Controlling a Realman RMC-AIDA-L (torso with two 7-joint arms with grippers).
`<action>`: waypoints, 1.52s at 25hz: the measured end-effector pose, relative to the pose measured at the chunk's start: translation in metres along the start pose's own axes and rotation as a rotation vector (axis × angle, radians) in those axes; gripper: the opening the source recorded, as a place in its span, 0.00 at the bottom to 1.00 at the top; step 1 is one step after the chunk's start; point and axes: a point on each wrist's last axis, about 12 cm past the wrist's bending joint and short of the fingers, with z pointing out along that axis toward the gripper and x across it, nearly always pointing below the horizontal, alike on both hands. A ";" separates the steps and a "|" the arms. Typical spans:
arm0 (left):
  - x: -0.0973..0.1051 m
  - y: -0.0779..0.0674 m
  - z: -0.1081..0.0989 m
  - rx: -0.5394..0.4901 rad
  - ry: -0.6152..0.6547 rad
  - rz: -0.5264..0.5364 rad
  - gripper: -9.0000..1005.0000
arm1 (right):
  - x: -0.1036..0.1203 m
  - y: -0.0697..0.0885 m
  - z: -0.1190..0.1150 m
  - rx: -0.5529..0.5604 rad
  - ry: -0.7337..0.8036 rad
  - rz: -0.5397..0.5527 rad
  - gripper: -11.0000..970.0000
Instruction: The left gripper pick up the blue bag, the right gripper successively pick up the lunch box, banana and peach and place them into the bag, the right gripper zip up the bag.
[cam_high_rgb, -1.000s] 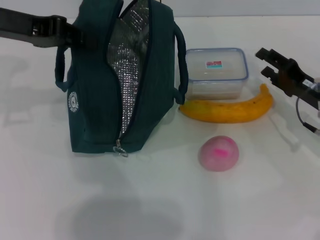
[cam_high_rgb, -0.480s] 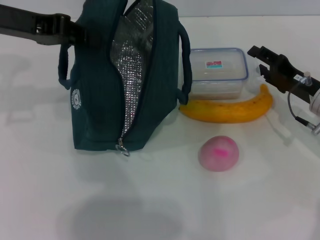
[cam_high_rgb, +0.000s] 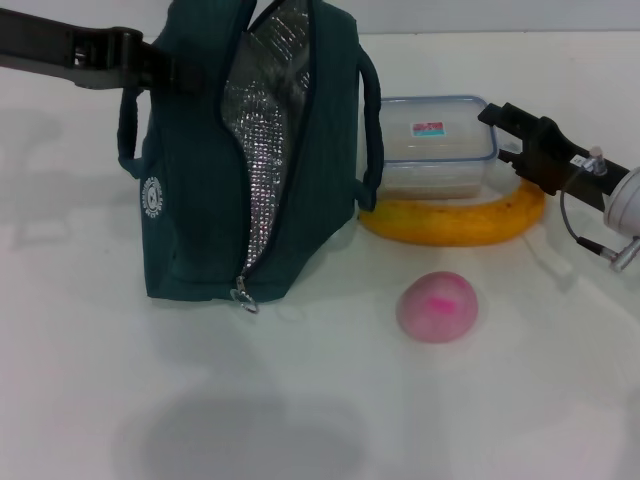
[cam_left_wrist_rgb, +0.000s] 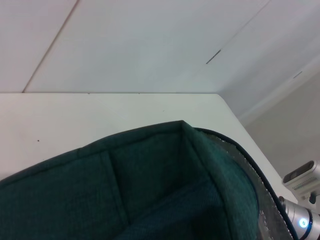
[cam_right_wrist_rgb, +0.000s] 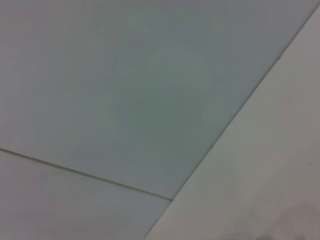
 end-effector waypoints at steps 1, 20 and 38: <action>0.000 0.000 0.000 0.000 0.000 0.000 0.05 | 0.000 0.000 0.001 0.001 0.002 0.001 0.73; 0.001 0.000 0.001 0.000 0.011 0.006 0.05 | 0.000 0.005 0.005 -0.013 0.006 -0.002 0.73; 0.003 0.001 0.001 -0.003 0.013 0.015 0.05 | -0.003 0.011 0.003 -0.060 0.005 -0.042 0.73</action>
